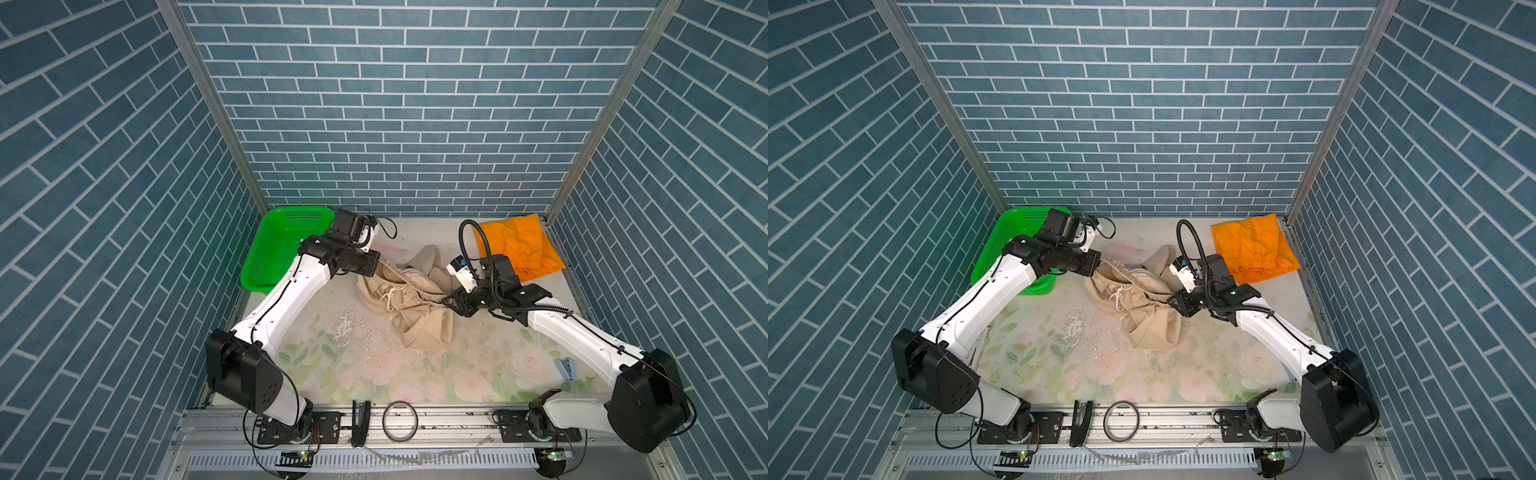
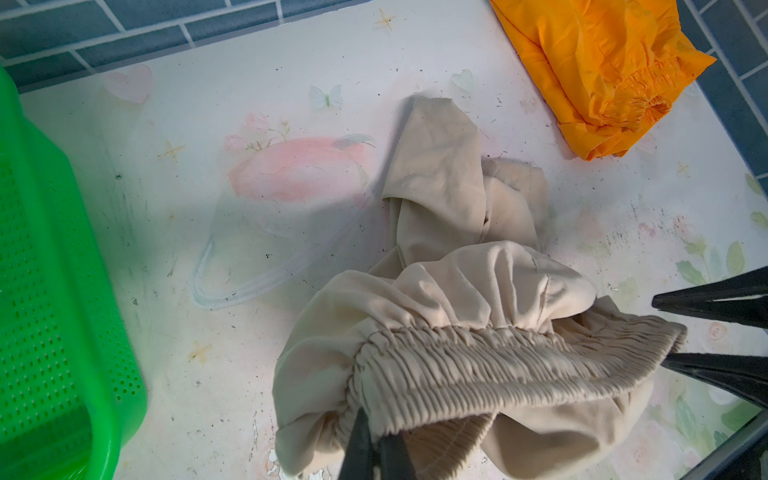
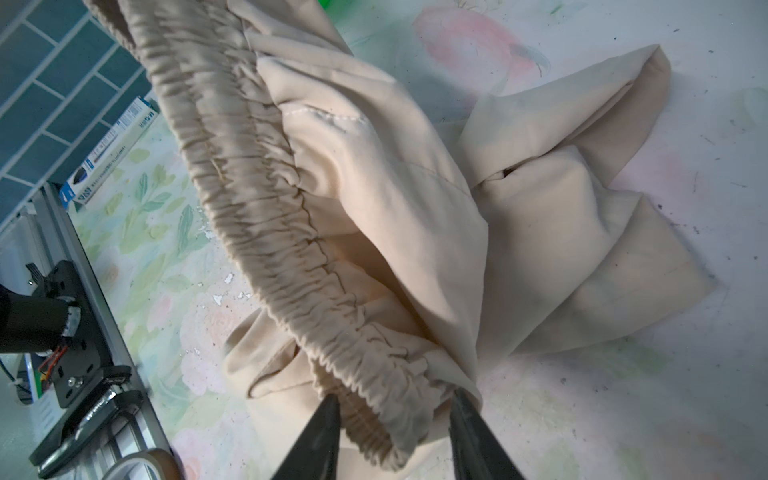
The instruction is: Fold and stack the shorts
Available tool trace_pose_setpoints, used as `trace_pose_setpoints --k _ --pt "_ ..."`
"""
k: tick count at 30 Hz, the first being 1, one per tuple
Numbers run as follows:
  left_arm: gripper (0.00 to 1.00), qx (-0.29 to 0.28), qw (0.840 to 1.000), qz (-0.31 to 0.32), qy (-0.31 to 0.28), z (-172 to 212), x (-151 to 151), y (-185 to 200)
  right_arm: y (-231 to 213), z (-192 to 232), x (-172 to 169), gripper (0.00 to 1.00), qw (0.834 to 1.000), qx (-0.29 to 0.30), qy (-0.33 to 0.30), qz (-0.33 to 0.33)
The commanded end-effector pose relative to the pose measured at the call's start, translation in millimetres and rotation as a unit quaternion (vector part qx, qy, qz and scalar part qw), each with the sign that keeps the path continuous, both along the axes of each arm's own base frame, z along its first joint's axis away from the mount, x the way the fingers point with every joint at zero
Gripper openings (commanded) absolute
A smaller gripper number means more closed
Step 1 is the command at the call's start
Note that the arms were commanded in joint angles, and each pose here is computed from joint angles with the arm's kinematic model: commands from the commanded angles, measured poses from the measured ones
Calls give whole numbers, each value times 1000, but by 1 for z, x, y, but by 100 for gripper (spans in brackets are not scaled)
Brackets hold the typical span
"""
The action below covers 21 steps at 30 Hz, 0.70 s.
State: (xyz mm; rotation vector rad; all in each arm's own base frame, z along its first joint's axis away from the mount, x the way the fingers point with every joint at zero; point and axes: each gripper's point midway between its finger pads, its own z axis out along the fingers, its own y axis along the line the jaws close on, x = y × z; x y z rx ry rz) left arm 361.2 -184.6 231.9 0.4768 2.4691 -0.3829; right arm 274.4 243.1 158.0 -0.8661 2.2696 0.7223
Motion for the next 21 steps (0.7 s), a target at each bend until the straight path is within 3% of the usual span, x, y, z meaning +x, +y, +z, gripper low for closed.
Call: trace_pose_setpoints --k 1,8,10,13,14,18,21 --pt "0 -3 1000 -3 0 2 3 -1 10 4 5 42 1000 9 -6 20" --pt "0 -1 1000 -2 -3 5 4 0 12 -5 2 42 1000 18 10 22" --pt "0 -1 1000 -2 -3 5 4 1 12 -4 4 31 1000 17 7 18" --pt "0 7 1000 1 -4 5 5 3 8 0 10 2 1000 6 -1 2" --pt "0 14 1000 4 -4 5 5 5 6 3 13 0 1000 -1 -3 -6" --pt "0 31 999 8 -18 26 7 12 -9 29 24 0 998 -41 -29 -41" --pt "0 28 998 6 -48 60 4 15 -22 73 32 0 993 -57 -78 -63"
